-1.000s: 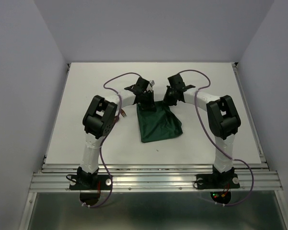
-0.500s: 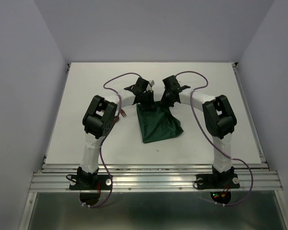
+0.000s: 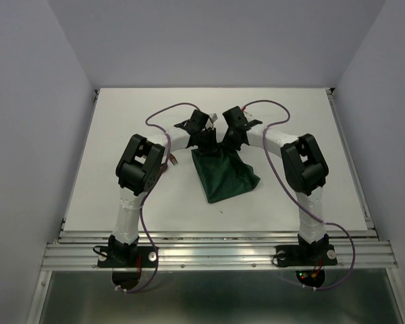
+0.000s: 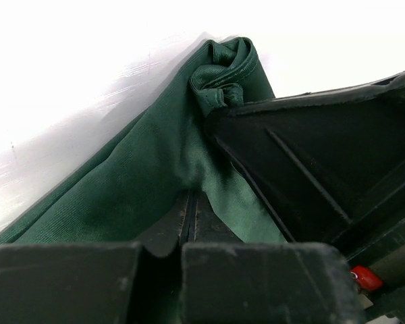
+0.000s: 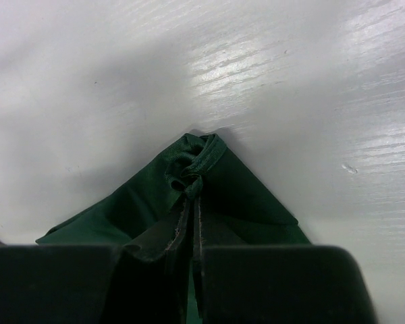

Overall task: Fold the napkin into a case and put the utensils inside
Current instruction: Fold the lower triangle-folded napkin at the center of the board.

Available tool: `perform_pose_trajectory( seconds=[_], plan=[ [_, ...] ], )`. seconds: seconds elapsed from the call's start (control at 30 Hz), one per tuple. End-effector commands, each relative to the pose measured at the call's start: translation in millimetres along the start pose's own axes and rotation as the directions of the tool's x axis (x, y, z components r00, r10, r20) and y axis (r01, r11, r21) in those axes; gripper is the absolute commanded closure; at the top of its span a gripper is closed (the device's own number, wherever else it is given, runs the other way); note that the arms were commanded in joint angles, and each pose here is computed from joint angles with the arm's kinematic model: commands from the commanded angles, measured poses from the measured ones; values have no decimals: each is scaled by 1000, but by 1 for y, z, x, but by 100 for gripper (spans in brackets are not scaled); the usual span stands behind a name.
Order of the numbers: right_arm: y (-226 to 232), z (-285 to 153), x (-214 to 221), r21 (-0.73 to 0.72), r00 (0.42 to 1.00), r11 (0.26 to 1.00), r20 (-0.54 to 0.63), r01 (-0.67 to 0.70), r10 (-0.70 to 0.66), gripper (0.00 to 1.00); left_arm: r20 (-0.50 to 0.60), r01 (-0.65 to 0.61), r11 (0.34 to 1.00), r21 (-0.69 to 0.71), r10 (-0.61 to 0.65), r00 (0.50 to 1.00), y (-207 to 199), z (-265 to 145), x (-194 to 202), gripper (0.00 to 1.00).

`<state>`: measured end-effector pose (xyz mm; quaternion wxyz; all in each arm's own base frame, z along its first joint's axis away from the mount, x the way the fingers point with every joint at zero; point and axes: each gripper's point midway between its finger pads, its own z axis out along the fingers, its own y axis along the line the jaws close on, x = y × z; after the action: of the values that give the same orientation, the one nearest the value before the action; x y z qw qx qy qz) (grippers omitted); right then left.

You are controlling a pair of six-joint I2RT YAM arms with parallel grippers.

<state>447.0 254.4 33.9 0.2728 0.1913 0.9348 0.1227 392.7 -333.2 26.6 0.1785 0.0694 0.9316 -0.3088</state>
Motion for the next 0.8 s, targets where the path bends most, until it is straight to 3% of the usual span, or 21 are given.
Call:
perform_pose_trajectory(
  seconds=[0.0, 0.77],
  plan=[
    [9, -15, -15, -6, 998, 1000, 60, -27, 27, 99, -70, -5, 999, -47, 1, 998, 15, 0, 26, 100],
    [23, -15, -14, -52, 998, 998, 56, -30, 33, 99, -81, -9, 999, -33, 6, 997, 15, 0, 30, 100]
  ],
)
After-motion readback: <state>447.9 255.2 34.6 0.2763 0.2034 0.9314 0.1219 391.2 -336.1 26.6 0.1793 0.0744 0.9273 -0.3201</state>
